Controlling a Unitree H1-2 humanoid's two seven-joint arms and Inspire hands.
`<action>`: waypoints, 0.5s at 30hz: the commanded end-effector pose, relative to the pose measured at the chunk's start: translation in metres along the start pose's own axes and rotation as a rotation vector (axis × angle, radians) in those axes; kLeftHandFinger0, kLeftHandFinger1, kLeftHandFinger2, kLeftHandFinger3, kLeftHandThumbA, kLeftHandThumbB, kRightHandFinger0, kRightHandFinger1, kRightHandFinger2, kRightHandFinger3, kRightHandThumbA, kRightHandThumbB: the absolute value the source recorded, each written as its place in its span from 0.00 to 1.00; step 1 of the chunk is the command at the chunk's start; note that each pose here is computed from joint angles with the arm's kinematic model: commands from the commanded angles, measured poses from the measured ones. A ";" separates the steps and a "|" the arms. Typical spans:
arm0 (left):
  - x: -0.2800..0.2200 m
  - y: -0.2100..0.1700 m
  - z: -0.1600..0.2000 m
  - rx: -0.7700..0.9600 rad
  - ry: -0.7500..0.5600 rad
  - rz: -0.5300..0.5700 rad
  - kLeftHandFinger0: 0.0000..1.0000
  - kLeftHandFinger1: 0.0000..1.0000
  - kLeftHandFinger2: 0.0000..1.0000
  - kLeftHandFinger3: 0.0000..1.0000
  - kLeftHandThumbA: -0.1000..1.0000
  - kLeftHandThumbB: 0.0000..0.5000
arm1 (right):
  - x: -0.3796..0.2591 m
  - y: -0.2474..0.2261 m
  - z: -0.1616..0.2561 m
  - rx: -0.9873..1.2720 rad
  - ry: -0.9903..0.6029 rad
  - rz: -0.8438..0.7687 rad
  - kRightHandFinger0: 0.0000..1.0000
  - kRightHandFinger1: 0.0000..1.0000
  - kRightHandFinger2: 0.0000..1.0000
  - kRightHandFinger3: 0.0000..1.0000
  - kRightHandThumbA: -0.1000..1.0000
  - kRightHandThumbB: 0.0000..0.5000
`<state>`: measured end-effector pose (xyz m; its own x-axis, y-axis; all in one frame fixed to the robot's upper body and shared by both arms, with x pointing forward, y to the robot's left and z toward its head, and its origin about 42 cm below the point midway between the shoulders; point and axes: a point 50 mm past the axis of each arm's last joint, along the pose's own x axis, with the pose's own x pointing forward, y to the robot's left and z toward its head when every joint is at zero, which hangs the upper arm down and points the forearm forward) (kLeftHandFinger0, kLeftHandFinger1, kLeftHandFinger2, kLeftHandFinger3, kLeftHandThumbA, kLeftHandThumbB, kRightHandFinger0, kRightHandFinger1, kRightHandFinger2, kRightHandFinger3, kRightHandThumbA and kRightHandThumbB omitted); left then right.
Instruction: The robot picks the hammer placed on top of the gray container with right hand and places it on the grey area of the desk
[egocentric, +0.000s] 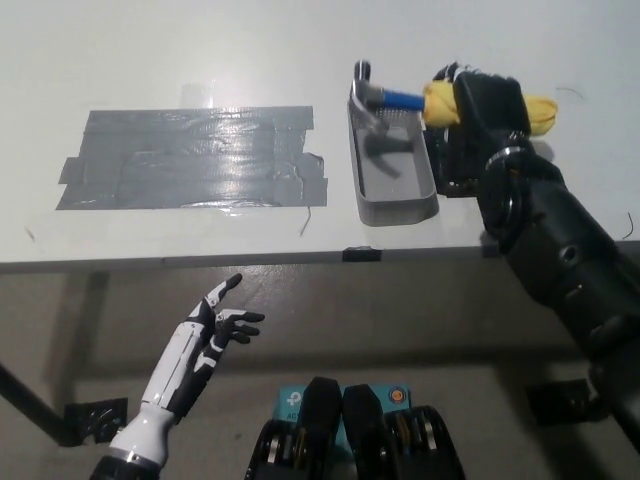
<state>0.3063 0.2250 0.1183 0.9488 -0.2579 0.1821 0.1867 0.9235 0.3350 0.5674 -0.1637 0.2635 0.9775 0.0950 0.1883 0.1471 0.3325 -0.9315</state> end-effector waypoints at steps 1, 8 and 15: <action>0.006 0.006 0.007 0.013 -0.049 -0.014 0.60 0.59 0.63 0.90 1.00 0.07 | 0.031 -0.077 0.048 0.090 -0.142 -0.246 0.00 0.38 0.75 0.51 0.00 0.27; 0.005 0.007 0.007 0.011 -0.041 -0.015 0.59 0.58 0.62 0.87 1.00 0.08 | 0.038 -0.098 0.067 0.087 -0.176 -0.298 0.02 0.50 0.87 0.81 0.00 0.29; 0.006 0.006 0.009 0.009 -0.044 -0.012 0.57 0.56 0.60 0.85 0.99 0.08 | 0.041 -0.100 0.104 0.037 -0.252 -0.299 0.00 0.48 0.87 0.83 0.00 0.27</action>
<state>0.3063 0.2249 0.1181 0.9474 -0.2658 0.1784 0.1966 0.9229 0.3311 0.5788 -0.1355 0.3295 0.9294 0.1364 0.3429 0.2724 0.3729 -0.8870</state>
